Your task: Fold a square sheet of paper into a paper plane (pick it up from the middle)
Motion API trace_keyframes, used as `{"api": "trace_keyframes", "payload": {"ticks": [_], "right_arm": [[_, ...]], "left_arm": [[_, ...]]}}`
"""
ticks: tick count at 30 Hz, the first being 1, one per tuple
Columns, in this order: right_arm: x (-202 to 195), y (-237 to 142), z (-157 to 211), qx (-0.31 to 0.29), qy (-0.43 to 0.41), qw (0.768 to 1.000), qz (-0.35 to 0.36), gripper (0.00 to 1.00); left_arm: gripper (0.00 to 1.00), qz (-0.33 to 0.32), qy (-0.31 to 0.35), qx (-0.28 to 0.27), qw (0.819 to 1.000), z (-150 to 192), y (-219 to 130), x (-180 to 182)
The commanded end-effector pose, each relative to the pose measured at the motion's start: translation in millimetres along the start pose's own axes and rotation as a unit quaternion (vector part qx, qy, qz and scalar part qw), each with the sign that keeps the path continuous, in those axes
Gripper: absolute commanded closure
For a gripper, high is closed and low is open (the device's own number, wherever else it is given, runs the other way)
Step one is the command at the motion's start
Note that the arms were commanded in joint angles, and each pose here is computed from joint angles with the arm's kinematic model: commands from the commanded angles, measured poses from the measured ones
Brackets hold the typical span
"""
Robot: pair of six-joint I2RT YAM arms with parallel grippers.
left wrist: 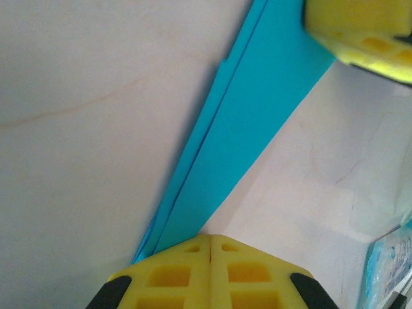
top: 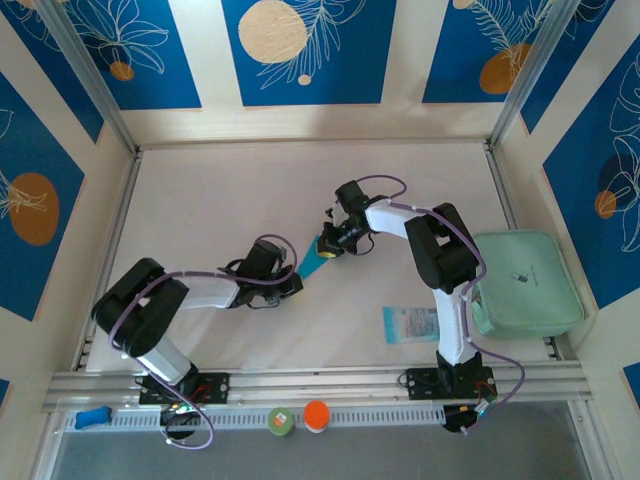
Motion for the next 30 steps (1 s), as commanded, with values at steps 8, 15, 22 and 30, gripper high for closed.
{"api": "trace_keyframes", "payload": {"ticks": [8,15,22,30], "right_arm": [[-26,10,6,0.026,0.022,0.998,0.056,0.95],[-25,11,5,0.032,0.021,0.998,0.058,0.95],[-25,12,4,0.037,0.021,0.997,0.058,0.95],[-25,12,4,0.04,0.02,0.997,0.057,0.95]], "left_arm": [[0.9,0.017,0.025,-0.003,1.0,-2,-33,-19],[0.9,0.003,0.061,-0.009,0.998,-26,-10,-52],[0.91,-0.03,0.049,0.004,0.998,-37,20,-41],[0.91,-0.078,-0.009,0.031,0.996,-17,22,15]]}}
Point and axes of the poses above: each hand's point on the last joint's axis, 136 mm out from that joint toward the fingers, its own y axis out along the fingers, its own x axis along the line the jaws close on, z = x × y, the point moved 9 cm from there along -y, back along the fingers, and after that the axes turned 13 degrees about -y, right-handed, at the moved point
